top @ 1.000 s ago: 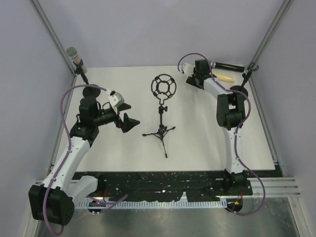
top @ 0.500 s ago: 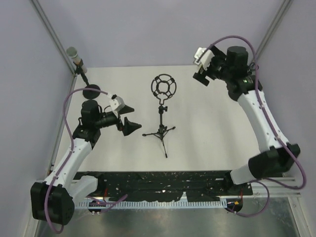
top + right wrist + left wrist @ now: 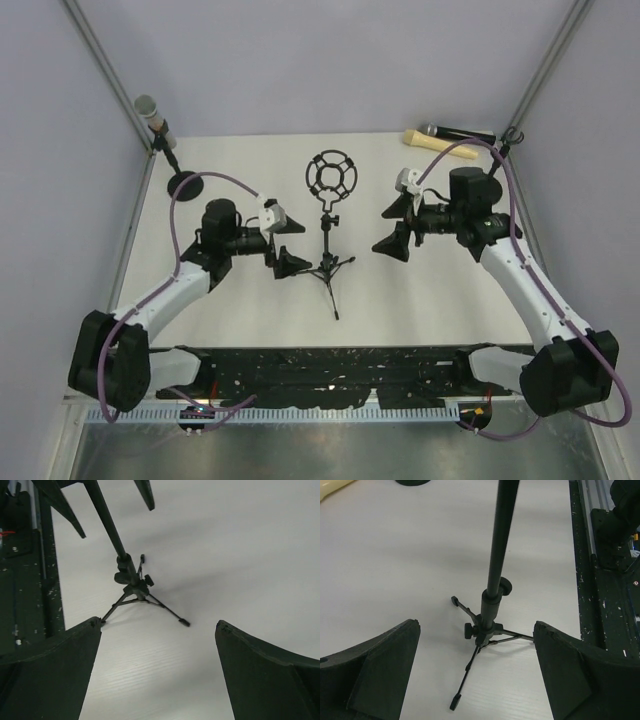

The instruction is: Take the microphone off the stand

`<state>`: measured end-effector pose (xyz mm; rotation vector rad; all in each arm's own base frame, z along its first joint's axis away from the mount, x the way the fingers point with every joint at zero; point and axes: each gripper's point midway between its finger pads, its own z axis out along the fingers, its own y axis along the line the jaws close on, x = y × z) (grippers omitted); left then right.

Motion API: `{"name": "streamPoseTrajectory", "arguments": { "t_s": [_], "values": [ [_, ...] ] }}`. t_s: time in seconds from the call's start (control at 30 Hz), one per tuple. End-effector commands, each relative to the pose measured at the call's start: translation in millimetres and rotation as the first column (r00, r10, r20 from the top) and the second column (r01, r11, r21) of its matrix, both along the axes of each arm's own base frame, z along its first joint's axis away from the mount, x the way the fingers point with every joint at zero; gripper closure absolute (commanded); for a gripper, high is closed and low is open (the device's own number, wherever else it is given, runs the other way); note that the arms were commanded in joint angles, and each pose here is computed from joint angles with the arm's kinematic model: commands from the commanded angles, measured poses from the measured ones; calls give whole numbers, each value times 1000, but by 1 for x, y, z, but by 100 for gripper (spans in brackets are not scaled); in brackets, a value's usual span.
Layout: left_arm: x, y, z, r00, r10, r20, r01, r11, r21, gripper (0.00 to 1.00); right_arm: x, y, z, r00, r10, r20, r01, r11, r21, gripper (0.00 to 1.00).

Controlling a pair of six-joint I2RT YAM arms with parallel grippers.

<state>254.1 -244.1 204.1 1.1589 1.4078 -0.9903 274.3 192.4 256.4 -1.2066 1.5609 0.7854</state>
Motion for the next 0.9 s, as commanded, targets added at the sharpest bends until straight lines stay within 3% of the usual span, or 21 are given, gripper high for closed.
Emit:
{"name": "streamPoseTrajectory", "arguments": {
  "t_s": [0.0, 0.13, 0.37, 0.63, 0.87],
  "values": [
    [30, -17, 24, 991, -17, 130, 22, 999, -34, 0, -12, 25, 5, 969, 90, -229, -48, 982, 184, 0],
    [36, -29, 32, 990, -43, 133, 55, 995, -85, 4, -15, 42, -11, 900, 148, -410, -44, 967, 253, 0],
    [22, -50, 41, 984, -159, 84, 166, 982, -88, 24, -20, 77, -52, 774, 162, -612, -6, 969, 248, 11],
    [3, -56, 46, 969, -236, 71, 242, 966, -92, 35, -28, 90, -74, 712, 167, -682, -1, 972, 237, 19],
    [-5, -60, 51, 966, -253, 59, 258, 960, -111, 39, -29, 97, -85, 661, 186, -727, -3, 970, 245, 33]
  ]
}}
